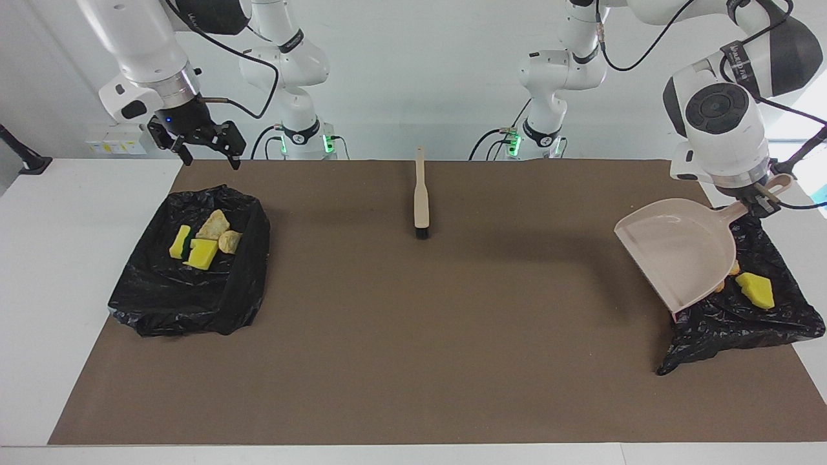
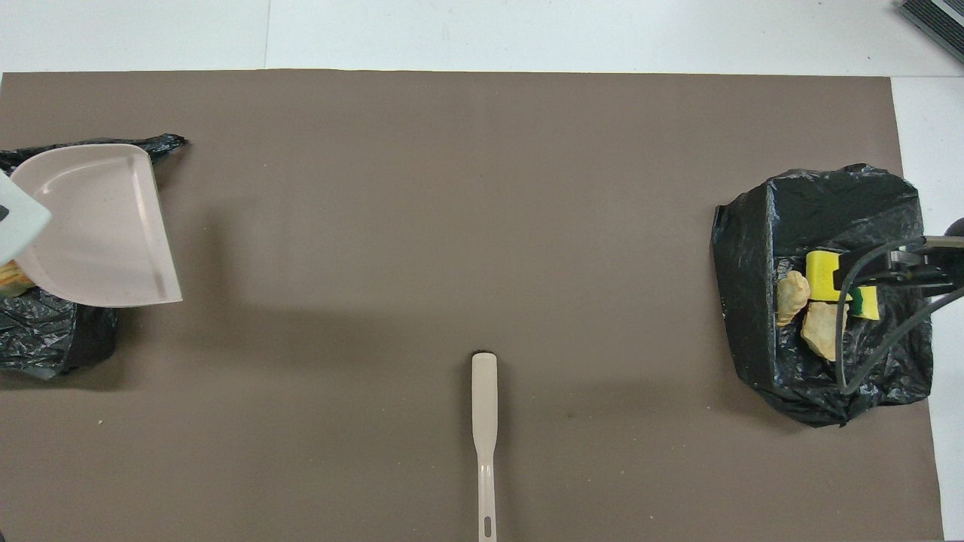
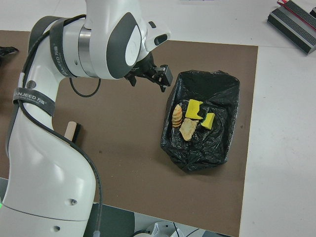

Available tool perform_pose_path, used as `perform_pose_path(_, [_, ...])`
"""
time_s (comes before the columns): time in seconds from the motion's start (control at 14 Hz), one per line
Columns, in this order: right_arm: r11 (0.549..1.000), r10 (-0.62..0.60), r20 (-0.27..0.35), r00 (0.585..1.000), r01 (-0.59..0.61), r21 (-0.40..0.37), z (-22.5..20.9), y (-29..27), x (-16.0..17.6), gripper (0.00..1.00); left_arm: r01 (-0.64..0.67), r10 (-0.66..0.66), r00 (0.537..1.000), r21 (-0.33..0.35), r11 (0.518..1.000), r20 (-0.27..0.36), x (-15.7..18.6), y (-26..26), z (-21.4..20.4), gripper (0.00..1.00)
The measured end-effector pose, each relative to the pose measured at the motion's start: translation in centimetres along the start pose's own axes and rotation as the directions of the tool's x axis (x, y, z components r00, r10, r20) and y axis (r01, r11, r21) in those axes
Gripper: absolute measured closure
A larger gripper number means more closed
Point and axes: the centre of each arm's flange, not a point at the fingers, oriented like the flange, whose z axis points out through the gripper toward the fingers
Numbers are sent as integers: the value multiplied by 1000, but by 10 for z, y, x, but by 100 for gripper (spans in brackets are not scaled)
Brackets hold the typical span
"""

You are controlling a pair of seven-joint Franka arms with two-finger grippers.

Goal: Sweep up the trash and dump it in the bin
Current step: 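Bring the empty dustpan back with the left gripper and set it on the mat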

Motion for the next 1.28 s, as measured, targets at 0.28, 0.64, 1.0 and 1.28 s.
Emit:
perform_pose_path(0.28, [1000,-1,0,1000,1,0,0,0,0,0,123,-148,972,-143,982,-181,35,23,-13,69])
perform_pose_path(0.64, [1000,1,-1,1000,-1,0,0,1,0,0,369,-444,867,-308,877,-225,99,52,-45,69])
perform_pose_path(1.0, [1000,1,-7,1000,-1,1,-3,1,0,0,504,-602,786,-422,754,-138,222,103,-78,69])
perform_pose_path(1.28, [1000,5,-30,1000,-5,4,-14,3,-3,0,587,-706,704,-498,639,-76,296,125,-109,69])
